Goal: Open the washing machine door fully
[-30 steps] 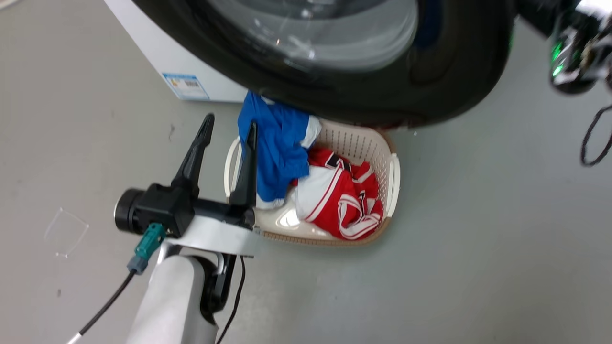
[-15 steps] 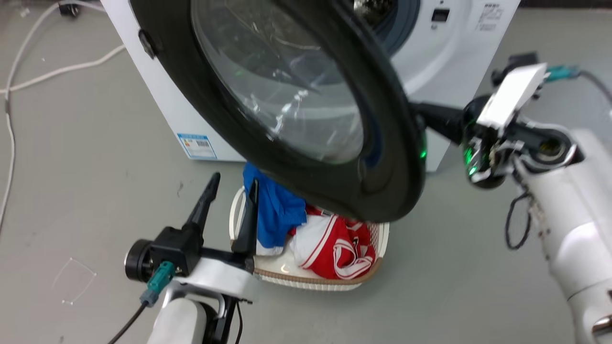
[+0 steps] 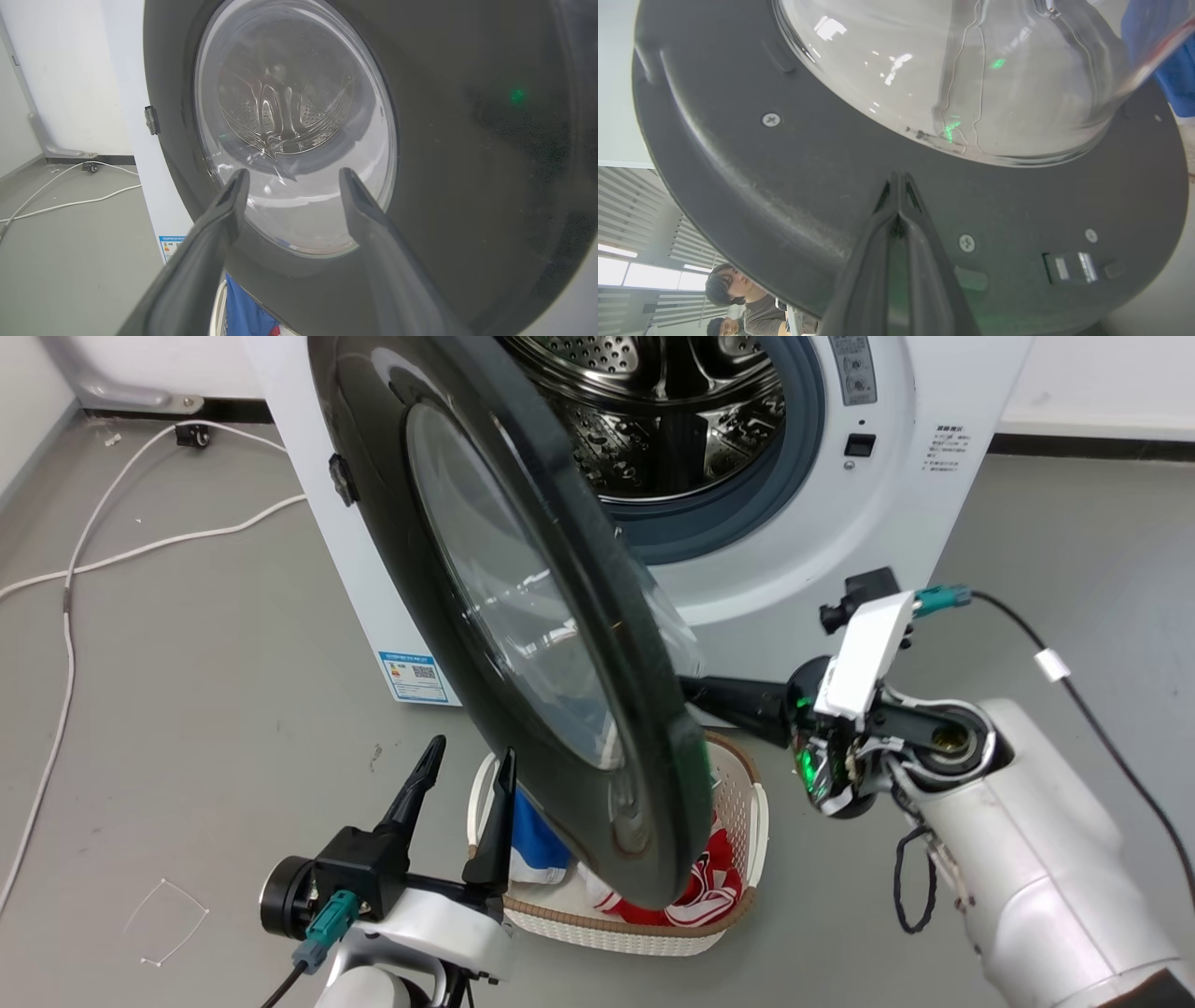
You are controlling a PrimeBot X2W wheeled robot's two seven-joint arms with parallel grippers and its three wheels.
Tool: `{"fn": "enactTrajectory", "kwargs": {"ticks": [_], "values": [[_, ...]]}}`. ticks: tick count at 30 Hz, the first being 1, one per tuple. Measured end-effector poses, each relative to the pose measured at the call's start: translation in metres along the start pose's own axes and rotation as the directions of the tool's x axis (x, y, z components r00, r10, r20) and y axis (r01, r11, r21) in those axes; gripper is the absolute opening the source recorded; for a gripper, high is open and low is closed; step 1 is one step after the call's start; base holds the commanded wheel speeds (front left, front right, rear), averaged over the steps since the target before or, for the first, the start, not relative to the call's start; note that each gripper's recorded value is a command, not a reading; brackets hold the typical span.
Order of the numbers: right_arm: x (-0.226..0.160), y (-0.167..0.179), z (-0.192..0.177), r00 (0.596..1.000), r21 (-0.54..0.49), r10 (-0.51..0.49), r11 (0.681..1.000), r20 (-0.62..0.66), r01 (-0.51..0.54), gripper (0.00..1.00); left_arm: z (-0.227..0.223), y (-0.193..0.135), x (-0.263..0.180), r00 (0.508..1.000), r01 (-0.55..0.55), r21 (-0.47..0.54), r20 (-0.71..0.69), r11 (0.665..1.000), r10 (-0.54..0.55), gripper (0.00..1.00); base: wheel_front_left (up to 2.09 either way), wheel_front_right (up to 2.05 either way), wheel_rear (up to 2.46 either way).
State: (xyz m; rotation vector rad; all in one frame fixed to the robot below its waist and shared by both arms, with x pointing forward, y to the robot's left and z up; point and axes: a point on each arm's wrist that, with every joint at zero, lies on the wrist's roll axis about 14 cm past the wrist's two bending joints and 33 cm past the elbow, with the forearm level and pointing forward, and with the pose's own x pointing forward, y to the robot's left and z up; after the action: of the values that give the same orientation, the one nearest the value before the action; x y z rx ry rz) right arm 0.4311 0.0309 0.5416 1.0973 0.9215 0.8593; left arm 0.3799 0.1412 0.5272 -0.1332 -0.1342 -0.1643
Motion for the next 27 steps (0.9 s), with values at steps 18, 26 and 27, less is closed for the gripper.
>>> {"fn": "enactTrajectory", "kwargs": {"ticks": [18,26,27], "values": [[-0.015,0.016,0.016,0.964,-0.027,0.089,0.996,0.252,-0.085,0.00,-0.003,-0.003,-0.007,1.000,0.009,-0.001,-0.011,1.000,-0.009,1.00,0.00,0.00,0.00],[-0.081,-0.006,0.051,0.813,-0.048,0.075,0.997,0.578,-0.058,0.00,-0.006,-0.005,-0.002,1.000,0.017,0.002,-0.017,1.000,-0.017,1.00,0.00,0.00,0.00],[-0.091,-0.011,0.051,0.789,-0.046,0.069,0.998,0.610,-0.052,0.00,-0.006,-0.005,-0.001,1.000,0.019,0.004,-0.017,1.000,-0.019,1.00,0.00,0.00,0.00]]}}
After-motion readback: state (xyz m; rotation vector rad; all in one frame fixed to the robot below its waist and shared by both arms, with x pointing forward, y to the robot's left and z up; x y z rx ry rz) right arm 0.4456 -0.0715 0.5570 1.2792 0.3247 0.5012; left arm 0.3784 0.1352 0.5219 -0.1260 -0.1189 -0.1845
